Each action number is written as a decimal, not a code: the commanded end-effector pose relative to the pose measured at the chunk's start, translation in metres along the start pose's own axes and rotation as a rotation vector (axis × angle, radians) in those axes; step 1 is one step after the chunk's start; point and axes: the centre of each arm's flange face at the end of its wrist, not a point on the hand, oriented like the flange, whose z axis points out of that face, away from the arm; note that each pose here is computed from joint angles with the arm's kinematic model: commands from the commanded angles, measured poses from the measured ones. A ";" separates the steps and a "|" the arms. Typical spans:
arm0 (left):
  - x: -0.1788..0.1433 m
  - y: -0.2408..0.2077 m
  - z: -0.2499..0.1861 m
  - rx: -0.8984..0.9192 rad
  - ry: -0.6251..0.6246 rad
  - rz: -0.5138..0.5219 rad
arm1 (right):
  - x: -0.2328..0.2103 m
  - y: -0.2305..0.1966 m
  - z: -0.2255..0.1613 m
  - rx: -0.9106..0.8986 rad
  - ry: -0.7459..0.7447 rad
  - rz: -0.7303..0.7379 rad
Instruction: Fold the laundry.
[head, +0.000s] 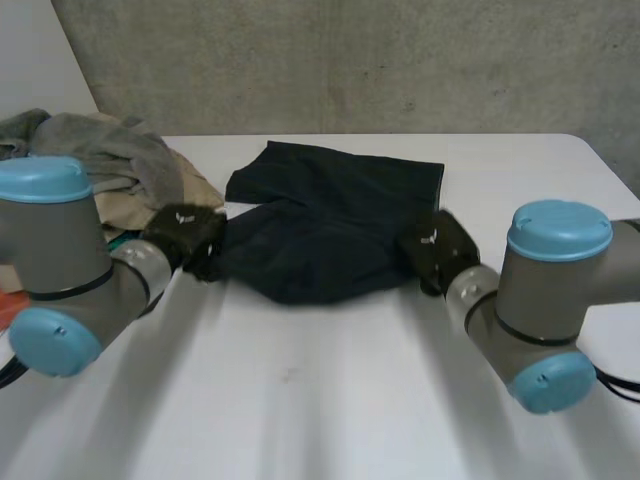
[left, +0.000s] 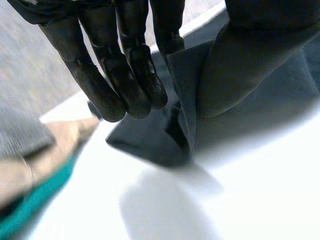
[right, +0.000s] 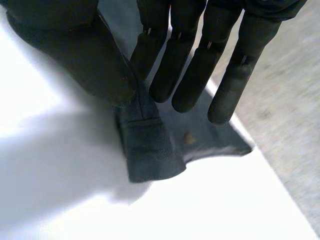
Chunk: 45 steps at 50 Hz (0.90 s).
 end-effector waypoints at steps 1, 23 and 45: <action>0.006 -0.002 -0.055 -0.187 0.067 0.008 | 0.005 -0.004 -0.040 -0.130 -0.074 -0.058; 0.027 -0.014 -0.143 -0.244 0.239 0.330 | 0.019 -0.017 -0.140 -0.246 -0.212 -0.187; 0.024 -0.075 0.085 0.202 -0.158 0.288 | 0.061 0.000 0.072 0.087 0.293 -0.105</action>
